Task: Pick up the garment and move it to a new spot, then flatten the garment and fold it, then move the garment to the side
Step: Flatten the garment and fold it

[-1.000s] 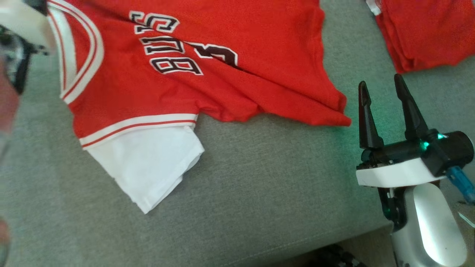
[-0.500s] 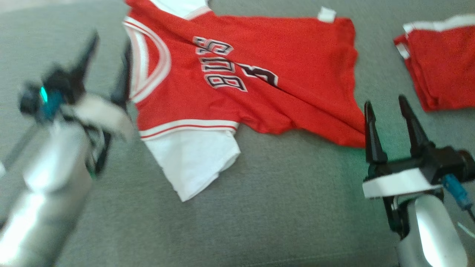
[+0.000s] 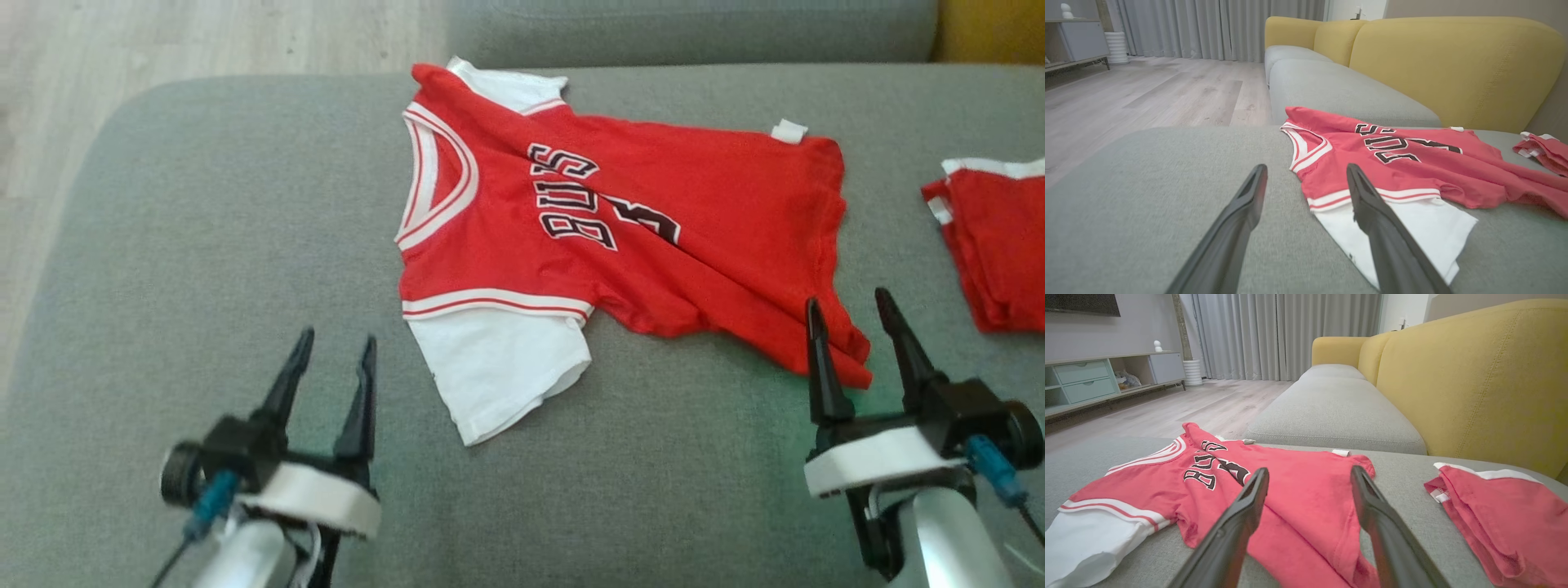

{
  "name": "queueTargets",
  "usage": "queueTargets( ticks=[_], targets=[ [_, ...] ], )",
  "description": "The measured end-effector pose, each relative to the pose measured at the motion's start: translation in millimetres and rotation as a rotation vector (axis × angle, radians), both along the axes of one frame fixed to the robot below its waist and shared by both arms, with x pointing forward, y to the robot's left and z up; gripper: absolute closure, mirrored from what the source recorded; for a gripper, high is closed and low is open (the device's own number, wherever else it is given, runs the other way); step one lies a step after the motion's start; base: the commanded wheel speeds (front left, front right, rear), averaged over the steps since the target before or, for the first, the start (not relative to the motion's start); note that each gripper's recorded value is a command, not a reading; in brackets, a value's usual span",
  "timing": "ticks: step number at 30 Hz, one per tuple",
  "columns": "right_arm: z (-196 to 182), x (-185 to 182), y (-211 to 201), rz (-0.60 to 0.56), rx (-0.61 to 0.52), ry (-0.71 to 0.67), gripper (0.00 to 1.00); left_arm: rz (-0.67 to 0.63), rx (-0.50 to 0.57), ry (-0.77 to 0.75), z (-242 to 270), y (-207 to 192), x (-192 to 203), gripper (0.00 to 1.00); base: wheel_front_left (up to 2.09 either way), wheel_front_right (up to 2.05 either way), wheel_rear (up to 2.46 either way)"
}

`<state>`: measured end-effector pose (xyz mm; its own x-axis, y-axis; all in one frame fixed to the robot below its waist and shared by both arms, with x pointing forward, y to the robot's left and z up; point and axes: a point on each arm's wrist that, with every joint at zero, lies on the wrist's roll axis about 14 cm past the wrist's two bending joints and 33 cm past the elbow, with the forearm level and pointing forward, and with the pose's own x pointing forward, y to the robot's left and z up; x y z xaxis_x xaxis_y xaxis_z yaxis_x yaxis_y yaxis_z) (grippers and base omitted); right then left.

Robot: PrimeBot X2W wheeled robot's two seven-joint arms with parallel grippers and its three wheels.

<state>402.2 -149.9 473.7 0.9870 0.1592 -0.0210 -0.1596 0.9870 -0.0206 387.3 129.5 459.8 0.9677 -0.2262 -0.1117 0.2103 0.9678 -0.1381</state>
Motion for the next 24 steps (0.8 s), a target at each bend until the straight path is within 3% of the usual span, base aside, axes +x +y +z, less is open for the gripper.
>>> queueTargets(
  ticks=[8,15,24],
  targets=[
    [-2,-3,4,0.011,0.0,0.008,0.0,-0.032,-0.008,0.034,-13,-10,-13,0.0,0.0,0.0,0.0],
    [-6,-7,-5,-0.014,-0.002,0.019,0.0,-0.195,-0.001,0.202,-54,-52,-34,0.0,0.0,0.0,0.0],
    [-13,-9,-16,-0.045,0.001,0.042,0.0,-0.25,0.015,0.345,-87,-67,-45,0.0,0.0,0.0,0.0]
  ],
)
